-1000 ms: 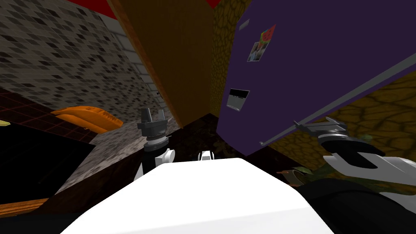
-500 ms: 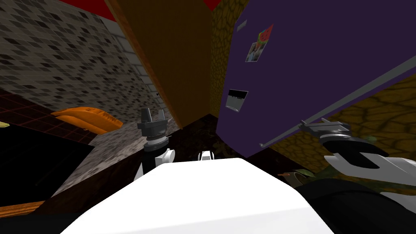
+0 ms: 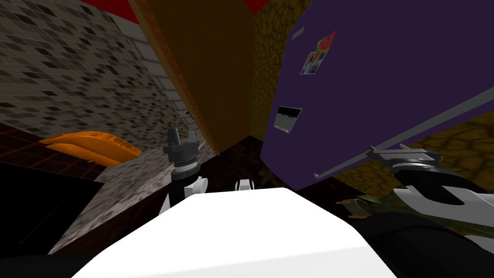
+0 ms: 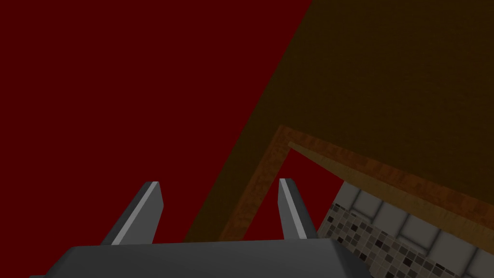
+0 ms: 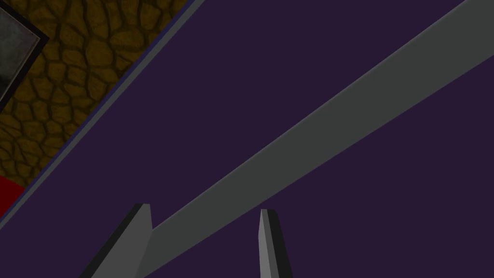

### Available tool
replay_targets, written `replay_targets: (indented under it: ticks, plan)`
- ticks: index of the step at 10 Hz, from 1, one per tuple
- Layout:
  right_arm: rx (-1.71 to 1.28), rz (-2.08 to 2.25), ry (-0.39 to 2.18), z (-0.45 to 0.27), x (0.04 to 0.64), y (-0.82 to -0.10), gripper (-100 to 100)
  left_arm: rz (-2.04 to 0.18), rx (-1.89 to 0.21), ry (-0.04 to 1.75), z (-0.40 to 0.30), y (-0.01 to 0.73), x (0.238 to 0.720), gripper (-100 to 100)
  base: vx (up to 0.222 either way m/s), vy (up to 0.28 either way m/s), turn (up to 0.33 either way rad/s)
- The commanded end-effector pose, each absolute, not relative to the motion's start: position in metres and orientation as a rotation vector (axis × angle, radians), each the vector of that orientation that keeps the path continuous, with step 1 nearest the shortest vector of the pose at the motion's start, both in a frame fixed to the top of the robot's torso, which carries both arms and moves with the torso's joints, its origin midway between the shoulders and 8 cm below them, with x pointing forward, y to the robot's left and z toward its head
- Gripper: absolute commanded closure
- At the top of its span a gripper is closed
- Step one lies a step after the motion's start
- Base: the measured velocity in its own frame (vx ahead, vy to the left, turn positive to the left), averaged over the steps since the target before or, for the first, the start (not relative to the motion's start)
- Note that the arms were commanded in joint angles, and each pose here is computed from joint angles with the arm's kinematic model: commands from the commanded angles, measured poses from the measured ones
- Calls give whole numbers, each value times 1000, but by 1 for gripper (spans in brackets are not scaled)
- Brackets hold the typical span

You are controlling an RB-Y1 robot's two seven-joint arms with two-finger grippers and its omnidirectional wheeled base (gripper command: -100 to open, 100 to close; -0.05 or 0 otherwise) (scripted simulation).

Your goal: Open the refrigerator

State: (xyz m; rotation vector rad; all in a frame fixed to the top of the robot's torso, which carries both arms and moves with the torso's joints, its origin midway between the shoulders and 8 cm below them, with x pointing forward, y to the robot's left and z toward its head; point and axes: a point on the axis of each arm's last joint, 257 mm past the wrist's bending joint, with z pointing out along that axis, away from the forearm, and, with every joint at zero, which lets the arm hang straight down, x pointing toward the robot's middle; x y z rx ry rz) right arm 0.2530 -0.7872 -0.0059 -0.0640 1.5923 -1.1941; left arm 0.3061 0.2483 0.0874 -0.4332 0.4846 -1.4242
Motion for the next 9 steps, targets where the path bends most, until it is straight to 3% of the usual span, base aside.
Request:
replay_targets:
  ticks: [1,5,9]
  plan:
    - [-12,-1253,1610,-6,234,-803,100,-1424,-433,485,87,248,306,0,47,335,-109]
    - [59,-1314,1628,-7,208,-822,100,-1424,-433,485,87,248,306,0,59,309,-68]
    - [59,-1326,1707,-48,201,-795,100,-1424,-433,485,87,248,306,0,97,76,-154]
